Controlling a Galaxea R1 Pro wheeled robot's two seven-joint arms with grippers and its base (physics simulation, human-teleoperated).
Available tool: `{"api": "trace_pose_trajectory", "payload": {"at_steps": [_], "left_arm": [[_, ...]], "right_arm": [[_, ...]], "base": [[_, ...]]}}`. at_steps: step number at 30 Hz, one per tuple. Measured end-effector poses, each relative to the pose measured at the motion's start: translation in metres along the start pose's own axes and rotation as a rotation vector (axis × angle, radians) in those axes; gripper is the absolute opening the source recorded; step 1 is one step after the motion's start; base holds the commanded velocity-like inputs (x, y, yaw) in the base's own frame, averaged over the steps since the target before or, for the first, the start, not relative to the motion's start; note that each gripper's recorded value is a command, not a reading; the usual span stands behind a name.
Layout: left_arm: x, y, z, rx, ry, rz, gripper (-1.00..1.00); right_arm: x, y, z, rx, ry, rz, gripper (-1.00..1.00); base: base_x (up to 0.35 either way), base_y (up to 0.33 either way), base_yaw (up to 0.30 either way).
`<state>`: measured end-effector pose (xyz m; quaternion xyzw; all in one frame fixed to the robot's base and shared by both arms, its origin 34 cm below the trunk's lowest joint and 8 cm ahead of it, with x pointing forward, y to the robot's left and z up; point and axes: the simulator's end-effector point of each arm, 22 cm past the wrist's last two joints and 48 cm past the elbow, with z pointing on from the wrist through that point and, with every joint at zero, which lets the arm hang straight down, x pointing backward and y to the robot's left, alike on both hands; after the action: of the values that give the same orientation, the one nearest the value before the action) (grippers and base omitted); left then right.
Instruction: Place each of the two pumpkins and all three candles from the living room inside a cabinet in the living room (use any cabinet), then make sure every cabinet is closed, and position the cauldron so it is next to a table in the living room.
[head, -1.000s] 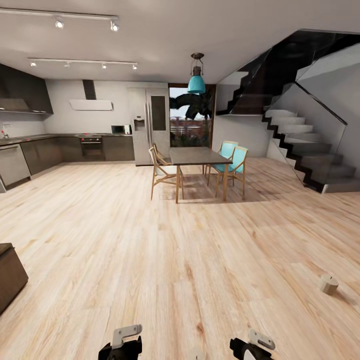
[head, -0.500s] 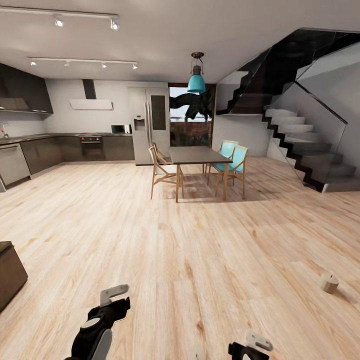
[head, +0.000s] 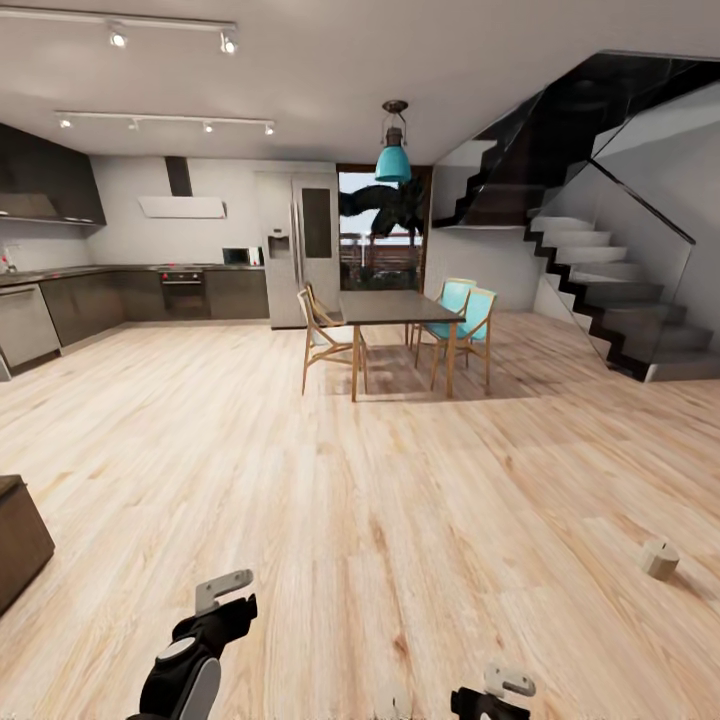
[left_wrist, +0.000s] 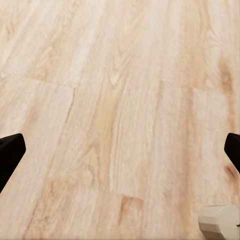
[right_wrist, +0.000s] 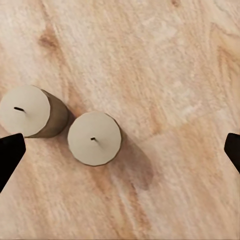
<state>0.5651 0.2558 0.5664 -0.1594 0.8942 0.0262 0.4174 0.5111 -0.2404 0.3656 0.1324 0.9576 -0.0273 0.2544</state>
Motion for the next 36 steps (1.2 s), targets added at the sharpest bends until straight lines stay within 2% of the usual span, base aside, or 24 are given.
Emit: {"api": "trace_pose_trajectory", "payload": {"at_steps": [4,7,10,14,22,25,29,36], "left_arm": [[-0.002,0.0,0.0,0.003,-0.014,-0.005,1.0],[-0.002,-0.001,0.0,0.006,-0.016,-0.007,1.0],[0.002,-0.001,0.002,0.006,-0.016,-0.008,1.0],[0.009,0.0,0.006,0.006,-0.017,-0.008,1.0],[0.011,0.0,0.007,0.008,-0.018,-0.008,1.0],[0.011,0.001,0.007,0.008,-0.018,-0.009,1.0],[0.018,0.002,0.012,0.008,-0.018,-0.009,1.0],[0.032,0.004,0.019,0.009,-0.018,-0.008,1.0]], "right_arm": [[0.003,0.002,0.001,-0.004,0.004,-0.024,1.0],[0.004,0.007,0.001,-0.01,0.001,-0.071,1.0],[0.009,0.015,0.003,-0.021,-0.007,-0.142,1.0],[0.017,0.028,0.007,-0.04,-0.01,-0.178,1.0],[0.019,0.036,0.007,-0.054,-0.018,-0.191,1.0],[0.021,0.049,0.004,-0.074,-0.021,-0.195,1.0],[0.028,0.056,0.01,-0.091,-0.025,-0.226,1.0],[0.039,0.057,0.021,-0.095,-0.027,-0.235,1.0]], "base": [[0.0,0.0,0.0],[0.0,0.0,0.0],[0.0,0.0,0.0],[0.0,0.0,0.0],[0.0,0.0,0.0],[0.0,0.0,0.0],[0.0,0.0,0.0],[0.0,0.0,0.0]]}}
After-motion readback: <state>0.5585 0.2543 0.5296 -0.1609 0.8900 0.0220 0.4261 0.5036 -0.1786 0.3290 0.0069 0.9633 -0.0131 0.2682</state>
